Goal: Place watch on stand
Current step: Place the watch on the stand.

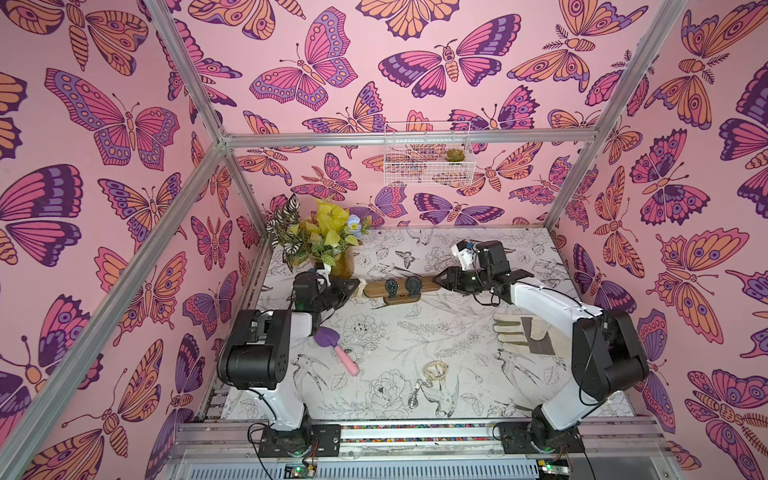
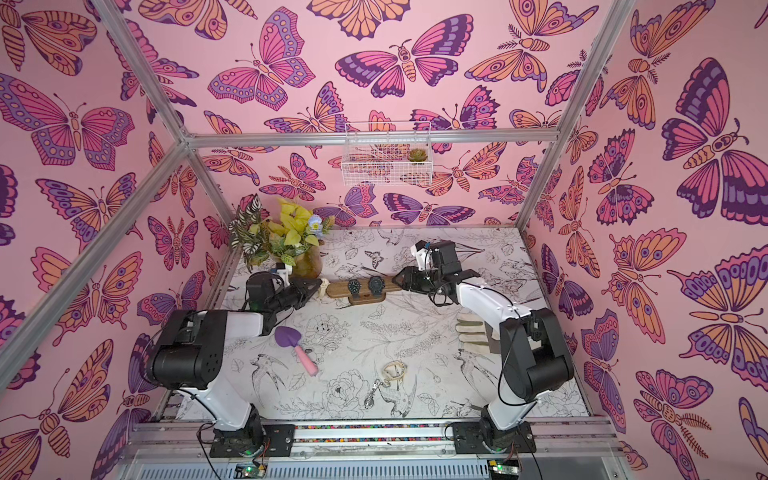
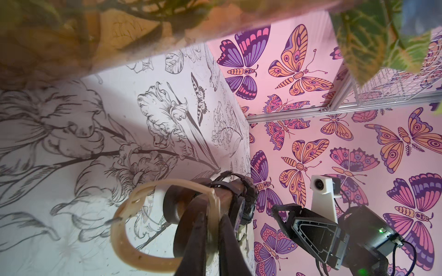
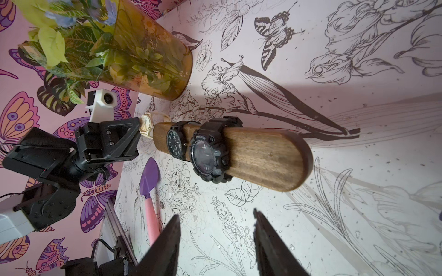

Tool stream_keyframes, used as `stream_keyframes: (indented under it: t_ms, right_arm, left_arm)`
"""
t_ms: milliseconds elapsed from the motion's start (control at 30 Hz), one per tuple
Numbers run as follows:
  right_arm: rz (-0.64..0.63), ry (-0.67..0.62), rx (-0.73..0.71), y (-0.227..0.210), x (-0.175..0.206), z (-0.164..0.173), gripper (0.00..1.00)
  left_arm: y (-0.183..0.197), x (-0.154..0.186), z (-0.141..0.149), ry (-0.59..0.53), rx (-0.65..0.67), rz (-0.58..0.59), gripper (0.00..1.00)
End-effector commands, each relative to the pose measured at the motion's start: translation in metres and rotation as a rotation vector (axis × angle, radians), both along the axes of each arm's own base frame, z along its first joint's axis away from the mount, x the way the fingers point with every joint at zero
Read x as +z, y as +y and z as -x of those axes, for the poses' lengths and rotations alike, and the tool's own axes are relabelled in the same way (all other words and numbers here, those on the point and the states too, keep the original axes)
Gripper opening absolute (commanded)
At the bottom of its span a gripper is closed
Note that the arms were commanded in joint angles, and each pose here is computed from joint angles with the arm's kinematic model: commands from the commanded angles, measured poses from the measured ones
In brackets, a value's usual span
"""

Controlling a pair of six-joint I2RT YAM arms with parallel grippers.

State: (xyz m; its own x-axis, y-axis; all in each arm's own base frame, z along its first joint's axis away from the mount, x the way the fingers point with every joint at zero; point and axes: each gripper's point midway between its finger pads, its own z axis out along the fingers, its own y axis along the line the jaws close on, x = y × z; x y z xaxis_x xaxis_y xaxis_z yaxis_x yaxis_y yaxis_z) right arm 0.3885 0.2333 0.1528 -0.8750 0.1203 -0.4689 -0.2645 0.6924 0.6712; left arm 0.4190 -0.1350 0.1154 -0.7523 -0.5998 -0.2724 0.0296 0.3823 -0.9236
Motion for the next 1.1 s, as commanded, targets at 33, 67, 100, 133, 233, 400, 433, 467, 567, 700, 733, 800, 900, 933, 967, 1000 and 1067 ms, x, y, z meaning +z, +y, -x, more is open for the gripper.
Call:
stream_keyframes:
  t_ms: [33, 67, 100, 133, 233, 400, 433, 467, 567, 700, 733, 800, 900, 933, 967, 1000, 1067]
  right_arm:
    - [0.008, -0.014, -0.006, -0.002, 0.003, -0.008, 0.51]
    - [0.009, -0.015, -0.008, -0.002, 0.003, -0.009, 0.51]
    - [0.009, -0.014, -0.006, -0.002, 0.002, -0.008, 0.51]
    - [0.013, -0.012, -0.008, -0.003, 0.001, -0.009, 0.51]
    - [0.013, -0.013, -0.009, -0.002, 0.0, -0.01, 0.51]
    - [0.011, -0.012, -0.007, -0.002, -0.001, -0.01, 0.51]
    - [0.012, -0.011, -0.006, -0.002, -0.001, -0.01, 0.51]
    - [0.013, -0.012, -0.007, -0.002, -0.001, -0.01, 0.51]
    - [0.026, -0.018, -0.015, -0.004, -0.001, -0.01, 0.51]
    - [0.061, -0.026, -0.048, -0.011, -0.003, -0.013, 0.51]
    - [0.075, -0.031, -0.061, -0.014, -0.004, -0.014, 0.51]
    - [0.108, -0.035, -0.092, -0.02, -0.006, -0.017, 0.5]
    - [0.158, -0.042, -0.147, -0.031, -0.008, -0.022, 0.48]
    - [0.169, -0.044, -0.162, -0.034, -0.008, -0.024, 0.47]
    - [0.182, -0.049, -0.18, -0.037, -0.008, -0.026, 0.47]
    - [0.194, -0.05, -0.193, -0.04, -0.009, -0.028, 0.46]
    - [0.218, -0.048, -0.213, -0.043, -0.011, -0.032, 0.46]
  left_arm:
    - [-0.017, 0.01, -0.006, -0.049, -0.043, 0.012, 0.0]
    - [-0.019, 0.009, -0.006, -0.047, -0.044, 0.011, 0.0]
    - [-0.021, 0.009, -0.006, -0.047, -0.048, 0.012, 0.0]
    - [-0.022, 0.01, -0.006, -0.049, -0.051, 0.013, 0.0]
    - [-0.025, 0.011, -0.004, -0.049, -0.052, 0.013, 0.0]
    - [-0.032, 0.009, -0.001, -0.041, -0.061, 0.017, 0.0]
    - [-0.033, 0.009, 0.0, -0.041, -0.063, 0.019, 0.0]
    - [-0.034, 0.009, 0.0, -0.041, -0.063, 0.02, 0.0]
    - [-0.036, 0.009, 0.003, -0.038, -0.062, 0.026, 0.0]
    - [-0.037, 0.013, 0.007, -0.043, -0.056, 0.025, 0.0]
    - [-0.037, 0.013, 0.007, -0.041, -0.055, 0.024, 0.0]
    - [-0.037, 0.015, 0.009, -0.041, -0.052, 0.021, 0.0]
    - [-0.037, 0.017, 0.01, -0.044, -0.048, 0.019, 0.0]
    - [-0.039, 0.018, 0.011, -0.045, -0.05, 0.018, 0.0]
    - [-0.04, 0.017, 0.012, -0.043, -0.051, 0.017, 0.0]
    - [-0.041, 0.017, 0.012, -0.042, -0.054, 0.017, 0.0]
    - [-0.044, 0.016, 0.013, -0.038, -0.059, 0.017, 0.0]
